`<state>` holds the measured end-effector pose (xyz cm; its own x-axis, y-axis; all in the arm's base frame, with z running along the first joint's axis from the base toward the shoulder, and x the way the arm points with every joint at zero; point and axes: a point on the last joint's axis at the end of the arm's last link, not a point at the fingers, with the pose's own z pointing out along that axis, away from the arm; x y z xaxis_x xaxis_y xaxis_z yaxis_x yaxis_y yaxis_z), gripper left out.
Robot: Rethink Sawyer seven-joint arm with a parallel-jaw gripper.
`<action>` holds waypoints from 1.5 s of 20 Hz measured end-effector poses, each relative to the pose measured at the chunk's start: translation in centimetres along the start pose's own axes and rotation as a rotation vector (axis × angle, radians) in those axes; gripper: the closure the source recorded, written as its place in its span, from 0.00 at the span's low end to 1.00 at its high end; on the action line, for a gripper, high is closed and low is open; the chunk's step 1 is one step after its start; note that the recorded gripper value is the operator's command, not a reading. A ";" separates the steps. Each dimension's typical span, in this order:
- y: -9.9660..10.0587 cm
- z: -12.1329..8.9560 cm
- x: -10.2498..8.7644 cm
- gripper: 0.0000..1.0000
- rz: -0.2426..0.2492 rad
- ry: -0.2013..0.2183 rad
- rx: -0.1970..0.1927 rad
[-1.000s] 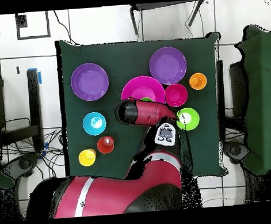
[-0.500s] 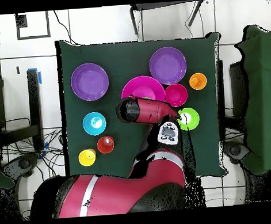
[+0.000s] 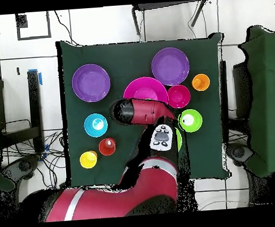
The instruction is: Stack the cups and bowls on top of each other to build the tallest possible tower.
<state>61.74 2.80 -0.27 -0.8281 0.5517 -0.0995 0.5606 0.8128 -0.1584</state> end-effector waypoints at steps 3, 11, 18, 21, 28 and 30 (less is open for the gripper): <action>0.5 -1.2 0.3 0.00 -0.010 0.008 0.007; 1.9 -4.4 0.7 0.00 -0.037 -0.006 0.012; 3.4 -6.5 2.4 0.00 -0.066 -0.027 0.008; 3.7 -6.4 3.6 0.00 -0.063 -0.011 0.007; 3.2 -5.1 7.0 0.00 0.000 0.024 -0.001; 2.8 -4.5 8.0 0.00 0.031 0.028 -0.007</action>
<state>56.68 10.33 2.90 -0.8098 0.5817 -0.0768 0.5862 0.7964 -0.1487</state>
